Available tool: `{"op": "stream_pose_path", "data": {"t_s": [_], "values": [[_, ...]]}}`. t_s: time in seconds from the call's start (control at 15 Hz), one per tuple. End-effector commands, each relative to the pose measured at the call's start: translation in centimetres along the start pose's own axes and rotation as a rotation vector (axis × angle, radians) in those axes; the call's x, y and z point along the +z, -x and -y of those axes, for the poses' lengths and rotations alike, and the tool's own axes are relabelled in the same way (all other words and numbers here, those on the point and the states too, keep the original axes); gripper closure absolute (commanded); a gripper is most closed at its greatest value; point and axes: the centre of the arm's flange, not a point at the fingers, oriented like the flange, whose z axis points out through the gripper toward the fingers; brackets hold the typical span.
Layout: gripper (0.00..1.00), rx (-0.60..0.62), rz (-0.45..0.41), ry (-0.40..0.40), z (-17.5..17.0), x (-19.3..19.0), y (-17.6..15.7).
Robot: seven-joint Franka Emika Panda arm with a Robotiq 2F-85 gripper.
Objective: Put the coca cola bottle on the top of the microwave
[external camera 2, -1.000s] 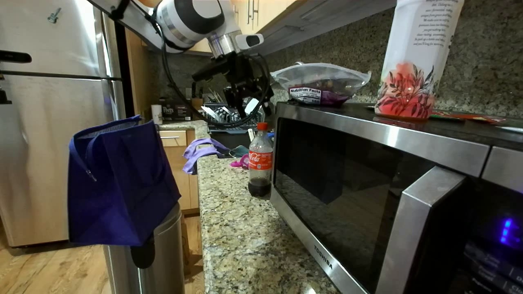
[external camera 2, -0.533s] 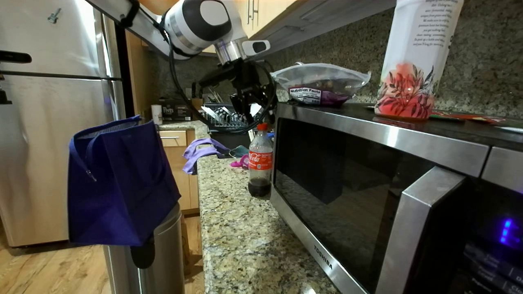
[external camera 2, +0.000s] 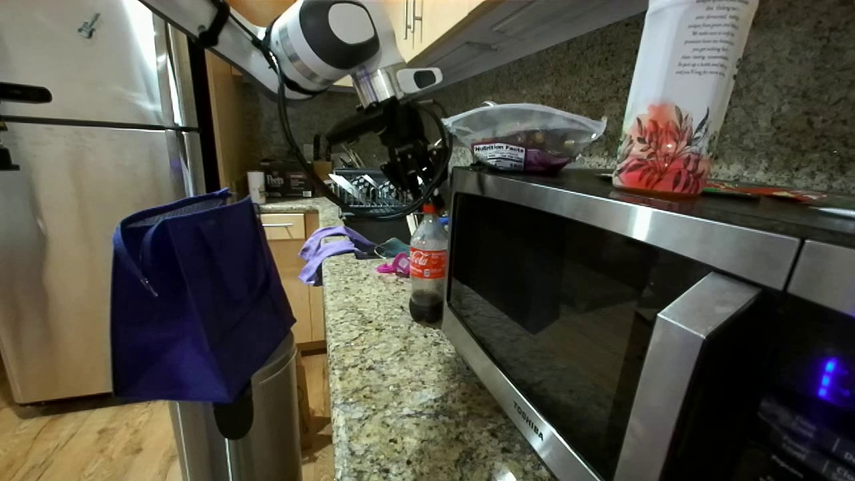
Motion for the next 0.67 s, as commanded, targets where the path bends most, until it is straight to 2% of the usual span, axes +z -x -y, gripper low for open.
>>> {"op": "stream_pose_path", "data": {"t_s": [0.0,0.2,0.6], "values": [[0.84,0.002,0.001,0.001,-0.7,-0.9,-0.4],[0.87,0.013,-0.019,0.009,-1.5,-2.7,-0.3],[0.85,0.065,-0.146,0.026,-5.0,-11.6,0.5]]}}
